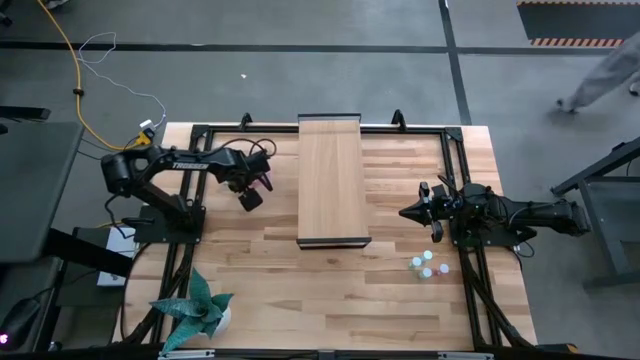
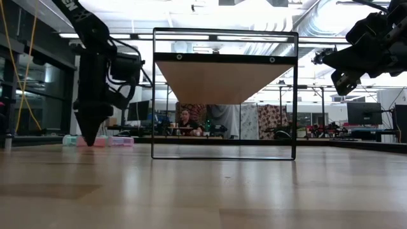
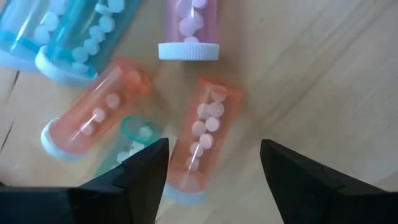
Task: Pick and place medicine bottles onto shelf by color
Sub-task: Put the transparent orange pill bottle on the shelf
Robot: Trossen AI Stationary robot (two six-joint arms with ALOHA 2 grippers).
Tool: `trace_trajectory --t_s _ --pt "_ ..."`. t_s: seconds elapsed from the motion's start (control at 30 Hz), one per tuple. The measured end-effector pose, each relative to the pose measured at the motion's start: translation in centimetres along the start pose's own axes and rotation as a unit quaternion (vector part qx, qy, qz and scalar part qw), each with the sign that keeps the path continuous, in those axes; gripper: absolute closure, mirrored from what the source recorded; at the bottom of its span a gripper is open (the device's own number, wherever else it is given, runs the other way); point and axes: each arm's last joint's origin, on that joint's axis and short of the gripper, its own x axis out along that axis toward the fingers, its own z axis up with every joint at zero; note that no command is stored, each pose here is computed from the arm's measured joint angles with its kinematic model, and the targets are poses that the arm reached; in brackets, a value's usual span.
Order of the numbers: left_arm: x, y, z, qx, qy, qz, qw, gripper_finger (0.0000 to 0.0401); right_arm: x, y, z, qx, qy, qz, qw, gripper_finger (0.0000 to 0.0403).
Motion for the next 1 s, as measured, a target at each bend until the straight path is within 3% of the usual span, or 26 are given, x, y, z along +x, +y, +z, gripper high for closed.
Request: trace_trajectory --t_s 0.2,0.63,1.0 --pt "0.5 -0.1 0.2 0.026 0.012 -0.002 1.0 0.0212 0.0 0.0 0.0 0.0 0.0 0.0 1.0 0.0403" --pt "-0.1 -0.1 1.0 0.019 -0.002 0.002 1.0 0.0301 0.0 0.0 0.0 0.0 0.0 0.0 1.0 0.0403" --pt "-1.8 0.0 1.8 0.019 0.01 -0.002 1.0 0.0311 0.0 0.0 0.0 0.0 0.0 0.0 1.0 0.0403"
